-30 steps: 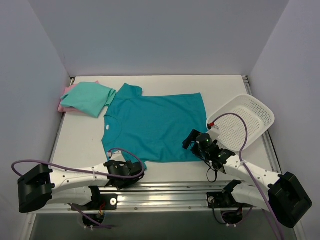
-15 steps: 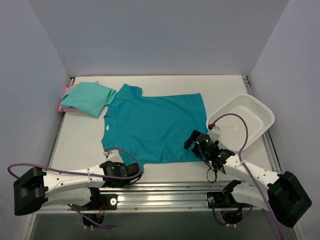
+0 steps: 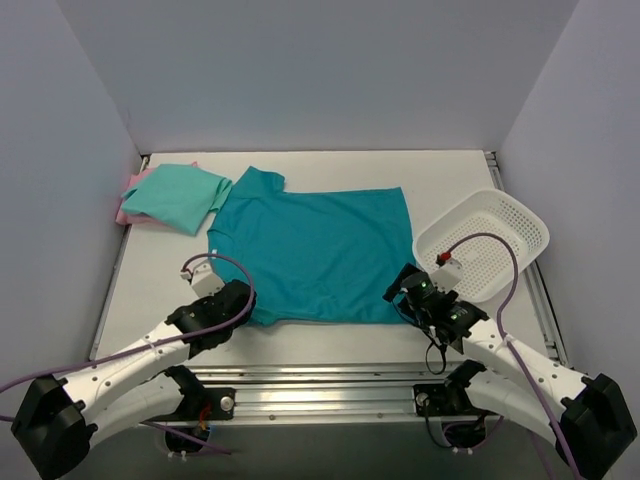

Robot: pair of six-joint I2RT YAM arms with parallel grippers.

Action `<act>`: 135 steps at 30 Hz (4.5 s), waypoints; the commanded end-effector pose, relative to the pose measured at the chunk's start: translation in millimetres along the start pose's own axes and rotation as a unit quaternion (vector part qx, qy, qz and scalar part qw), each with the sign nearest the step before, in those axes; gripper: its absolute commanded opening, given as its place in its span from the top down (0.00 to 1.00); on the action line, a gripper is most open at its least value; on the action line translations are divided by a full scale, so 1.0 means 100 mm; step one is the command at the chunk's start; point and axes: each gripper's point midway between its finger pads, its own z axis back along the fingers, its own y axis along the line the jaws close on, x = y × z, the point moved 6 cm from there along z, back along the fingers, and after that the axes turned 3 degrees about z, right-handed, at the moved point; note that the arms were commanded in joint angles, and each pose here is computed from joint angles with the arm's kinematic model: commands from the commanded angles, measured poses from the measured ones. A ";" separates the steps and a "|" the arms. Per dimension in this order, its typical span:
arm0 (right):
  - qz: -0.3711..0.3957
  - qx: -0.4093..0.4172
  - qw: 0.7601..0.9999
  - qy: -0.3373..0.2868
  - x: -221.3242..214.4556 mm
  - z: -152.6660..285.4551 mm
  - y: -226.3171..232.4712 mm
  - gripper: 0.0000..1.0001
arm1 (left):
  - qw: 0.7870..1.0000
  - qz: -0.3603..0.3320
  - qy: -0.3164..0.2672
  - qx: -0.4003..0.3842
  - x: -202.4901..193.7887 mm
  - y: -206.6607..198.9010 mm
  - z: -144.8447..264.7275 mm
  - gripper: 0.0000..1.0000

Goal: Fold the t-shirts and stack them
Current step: Fold the tshirt

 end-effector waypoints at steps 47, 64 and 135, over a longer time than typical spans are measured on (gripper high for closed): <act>0.033 -0.084 0.989 0.121 -0.58 -0.13 0.04 0.22 | 0.999 0.015 -0.020 -0.048 0.46 0.08 -0.16 0.98; 0.007 -0.087 0.993 0.077 -0.43 0.13 -0.08 0.90 | 0.998 0.015 -0.017 -0.054 0.47 0.08 -0.17 0.98; 0.062 -0.222 0.969 -0.087 0.61 -1.30 0.85 1.00 | 0.997 -0.053 -0.028 -0.049 1.37 -1.11 -1.50 0.98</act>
